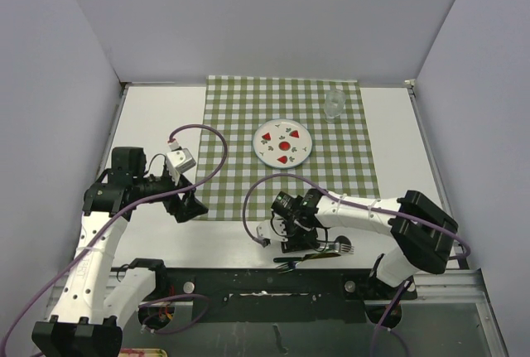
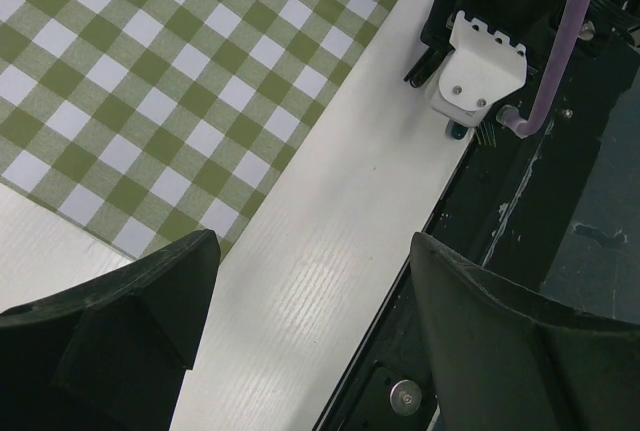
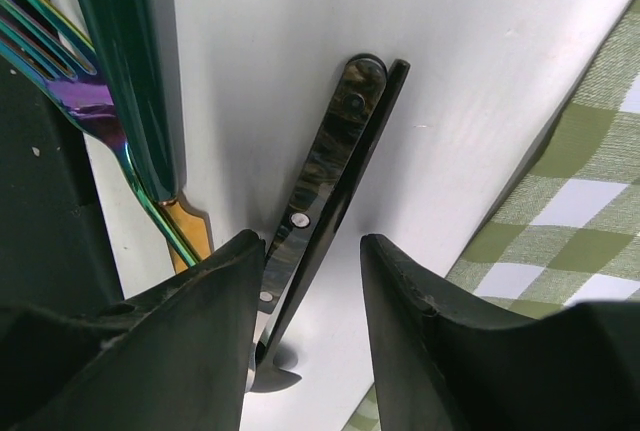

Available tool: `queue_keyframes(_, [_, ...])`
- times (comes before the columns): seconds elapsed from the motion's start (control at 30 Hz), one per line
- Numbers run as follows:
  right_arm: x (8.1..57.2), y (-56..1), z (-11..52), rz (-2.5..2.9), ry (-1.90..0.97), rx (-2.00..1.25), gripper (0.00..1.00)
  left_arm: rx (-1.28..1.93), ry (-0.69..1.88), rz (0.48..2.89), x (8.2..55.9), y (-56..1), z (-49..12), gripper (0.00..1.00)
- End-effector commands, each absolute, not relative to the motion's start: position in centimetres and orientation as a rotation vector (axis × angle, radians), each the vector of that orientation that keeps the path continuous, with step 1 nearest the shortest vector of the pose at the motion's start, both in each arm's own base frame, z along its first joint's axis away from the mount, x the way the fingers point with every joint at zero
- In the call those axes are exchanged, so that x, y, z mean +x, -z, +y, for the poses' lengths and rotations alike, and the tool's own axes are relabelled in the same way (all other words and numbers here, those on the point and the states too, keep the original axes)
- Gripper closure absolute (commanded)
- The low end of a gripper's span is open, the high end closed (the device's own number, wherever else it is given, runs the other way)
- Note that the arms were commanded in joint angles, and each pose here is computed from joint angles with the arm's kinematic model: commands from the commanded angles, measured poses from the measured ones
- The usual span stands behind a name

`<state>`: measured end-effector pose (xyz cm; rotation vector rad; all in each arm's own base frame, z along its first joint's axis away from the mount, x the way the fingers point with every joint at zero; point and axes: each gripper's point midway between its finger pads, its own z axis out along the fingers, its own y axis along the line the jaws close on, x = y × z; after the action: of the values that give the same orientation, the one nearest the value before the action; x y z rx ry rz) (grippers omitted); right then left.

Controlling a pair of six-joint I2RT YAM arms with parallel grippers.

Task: Set the dinner table for one person
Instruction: Adjust the utensils at the center of the board.

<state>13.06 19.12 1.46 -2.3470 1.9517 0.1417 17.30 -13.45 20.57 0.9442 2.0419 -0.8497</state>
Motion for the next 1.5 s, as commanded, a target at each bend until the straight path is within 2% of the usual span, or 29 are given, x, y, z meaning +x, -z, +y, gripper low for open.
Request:
queue_keyframes(0.0, [13.9, -2.5, 20.8, 1.913, -0.144, -2.308, 0.57, 0.982, 0.819, 1.971, 18.2, -21.7, -13.7, 0.24])
queue_keyframes(0.2, [13.8, -2.4, 21.0, 1.919, -0.156, -2.312, 0.61, 0.985, 0.825, 1.977, 18.2, -21.5, -13.8, 0.24])
queue_keyframes(0.6, [13.9, -1.6, 21.0, 1.944, -0.149, -2.332, 0.63, 0.999, 0.832, 1.981, 18.3, -21.3, -14.0, 0.24])
queue_keyframes(1.03, [14.3, -1.4, 21.8, 1.961, -0.155, -2.336, 0.83, 1.02, 0.826, 1.986, 18.3, -20.8, -14.0, 0.24])
queue_keyframes(1.47, [14.9, -2.9, 22.5, 1.974, -0.158, -2.295, 0.91, 1.035, 0.823, 1.997, 18.6, -20.4, -14.1, 0.24])
